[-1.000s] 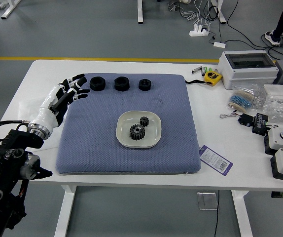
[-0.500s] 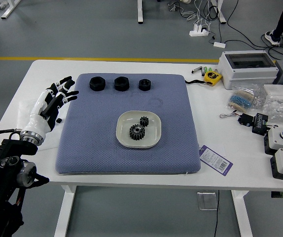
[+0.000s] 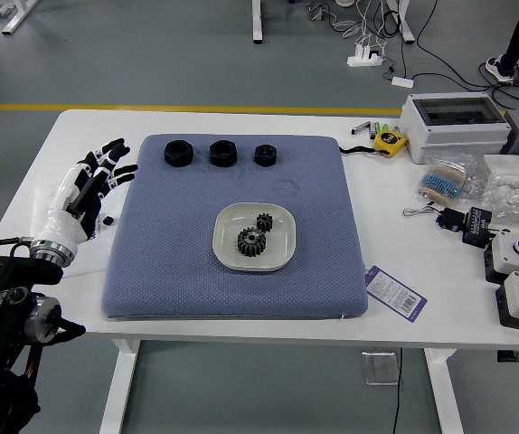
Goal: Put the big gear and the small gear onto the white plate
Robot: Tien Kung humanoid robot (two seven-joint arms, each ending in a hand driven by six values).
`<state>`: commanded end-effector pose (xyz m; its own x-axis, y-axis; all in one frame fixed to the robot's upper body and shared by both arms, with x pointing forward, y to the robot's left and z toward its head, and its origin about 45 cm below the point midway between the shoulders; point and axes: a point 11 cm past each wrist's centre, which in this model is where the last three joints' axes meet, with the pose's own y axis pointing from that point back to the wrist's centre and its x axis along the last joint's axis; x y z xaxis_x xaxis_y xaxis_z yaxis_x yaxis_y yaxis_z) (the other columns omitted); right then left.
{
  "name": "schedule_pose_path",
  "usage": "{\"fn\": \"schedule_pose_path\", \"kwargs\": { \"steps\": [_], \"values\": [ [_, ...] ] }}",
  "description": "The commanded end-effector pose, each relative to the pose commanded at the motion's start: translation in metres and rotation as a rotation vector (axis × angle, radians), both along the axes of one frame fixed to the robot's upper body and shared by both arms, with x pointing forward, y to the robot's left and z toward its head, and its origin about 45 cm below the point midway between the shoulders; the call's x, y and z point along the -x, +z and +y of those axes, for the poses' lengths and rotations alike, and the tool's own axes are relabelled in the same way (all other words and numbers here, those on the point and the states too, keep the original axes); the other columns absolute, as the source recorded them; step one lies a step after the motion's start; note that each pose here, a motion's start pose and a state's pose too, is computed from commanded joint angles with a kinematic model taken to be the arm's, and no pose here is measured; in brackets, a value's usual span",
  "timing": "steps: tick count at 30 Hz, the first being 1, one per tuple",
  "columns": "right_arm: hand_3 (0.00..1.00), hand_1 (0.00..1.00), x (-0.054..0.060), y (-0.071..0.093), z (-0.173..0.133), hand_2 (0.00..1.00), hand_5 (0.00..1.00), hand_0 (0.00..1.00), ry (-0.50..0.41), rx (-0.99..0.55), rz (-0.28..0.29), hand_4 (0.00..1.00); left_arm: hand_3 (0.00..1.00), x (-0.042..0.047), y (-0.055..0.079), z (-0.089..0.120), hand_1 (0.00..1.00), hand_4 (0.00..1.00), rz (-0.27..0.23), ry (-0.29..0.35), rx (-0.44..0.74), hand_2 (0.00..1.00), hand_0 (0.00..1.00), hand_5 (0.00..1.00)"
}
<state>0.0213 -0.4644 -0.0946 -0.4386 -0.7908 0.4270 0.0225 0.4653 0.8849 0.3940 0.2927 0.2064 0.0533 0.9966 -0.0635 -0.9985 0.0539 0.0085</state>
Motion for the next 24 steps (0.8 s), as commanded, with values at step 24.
{"fn": "schedule_pose_path", "kwargs": {
  "steps": [24],
  "values": [
    [0.571, 0.646, 0.001, -0.003, 0.006, 0.728, 0.712, 0.654, -0.049, -0.043, -0.018, 0.781, 0.82, 0.0037, 0.02, 0.014, 0.729, 0.946, -0.066, 0.038, -0.004, 0.869, 0.738, 0.682]
  ]
}}
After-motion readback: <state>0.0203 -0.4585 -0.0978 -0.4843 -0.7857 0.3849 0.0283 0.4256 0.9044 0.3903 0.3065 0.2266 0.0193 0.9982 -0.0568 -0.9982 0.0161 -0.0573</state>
